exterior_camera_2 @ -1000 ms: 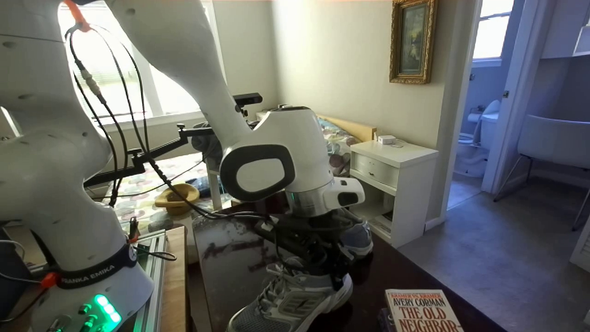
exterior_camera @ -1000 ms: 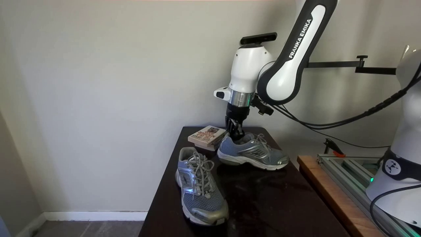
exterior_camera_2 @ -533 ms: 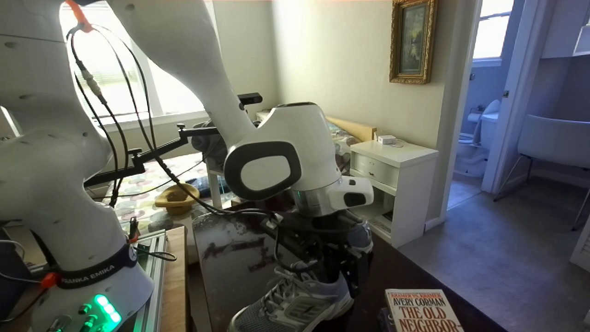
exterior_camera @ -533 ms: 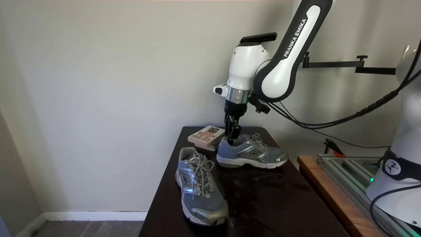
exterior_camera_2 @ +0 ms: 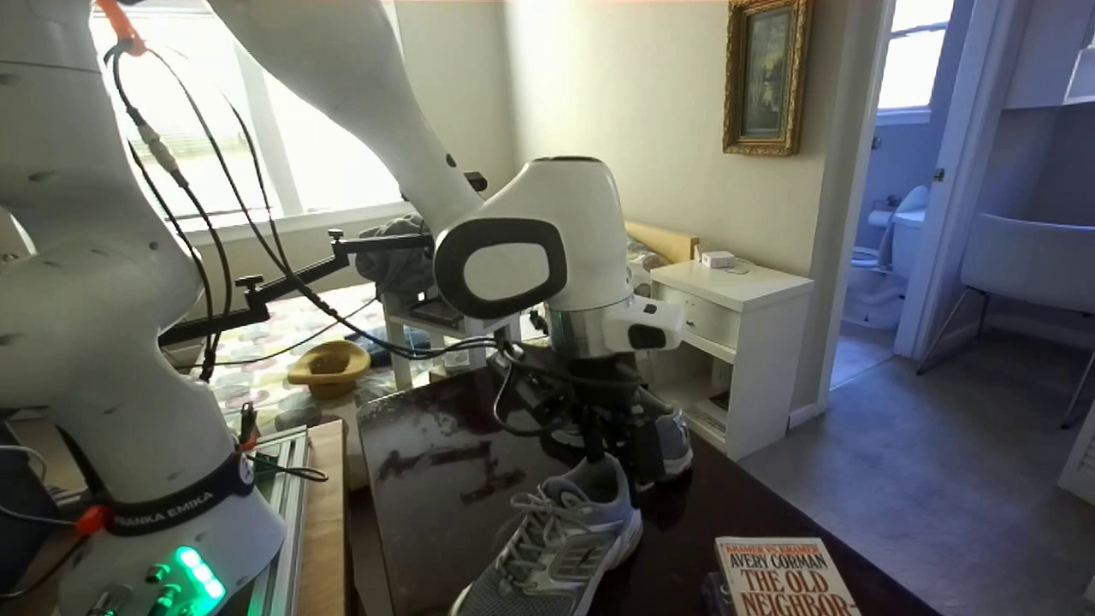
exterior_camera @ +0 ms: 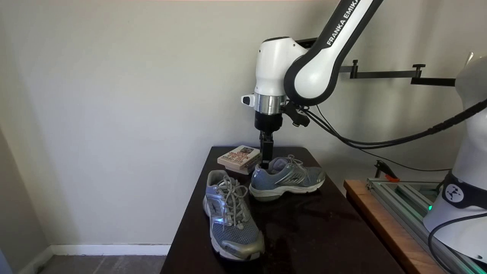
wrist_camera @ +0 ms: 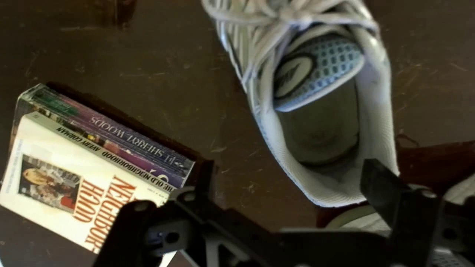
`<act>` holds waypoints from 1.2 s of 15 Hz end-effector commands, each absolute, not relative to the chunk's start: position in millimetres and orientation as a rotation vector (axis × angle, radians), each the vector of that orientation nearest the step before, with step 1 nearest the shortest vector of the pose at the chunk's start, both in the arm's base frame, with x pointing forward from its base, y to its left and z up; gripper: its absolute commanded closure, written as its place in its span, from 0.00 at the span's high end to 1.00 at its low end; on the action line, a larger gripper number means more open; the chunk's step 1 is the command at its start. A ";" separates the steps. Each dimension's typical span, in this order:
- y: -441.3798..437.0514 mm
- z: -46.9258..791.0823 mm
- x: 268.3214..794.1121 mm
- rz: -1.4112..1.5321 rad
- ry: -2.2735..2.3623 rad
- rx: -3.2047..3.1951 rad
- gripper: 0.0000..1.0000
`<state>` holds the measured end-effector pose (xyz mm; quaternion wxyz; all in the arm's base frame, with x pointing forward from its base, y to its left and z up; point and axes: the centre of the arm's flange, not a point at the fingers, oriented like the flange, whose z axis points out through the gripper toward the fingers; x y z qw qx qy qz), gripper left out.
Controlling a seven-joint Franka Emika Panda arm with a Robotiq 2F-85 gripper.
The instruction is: Move the books to the right, then turn the shoes to the left
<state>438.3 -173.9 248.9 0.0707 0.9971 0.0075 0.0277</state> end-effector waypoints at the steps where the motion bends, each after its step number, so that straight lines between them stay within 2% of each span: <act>1: -155.4 273.9 451.3 -0.030 -0.167 3.058 1.00; 11: -153.1 279.5 448.5 -0.272 -0.662 2.978 1.00; 18: -152.1 254.9 456.0 -0.113 -1.159 2.834 1.00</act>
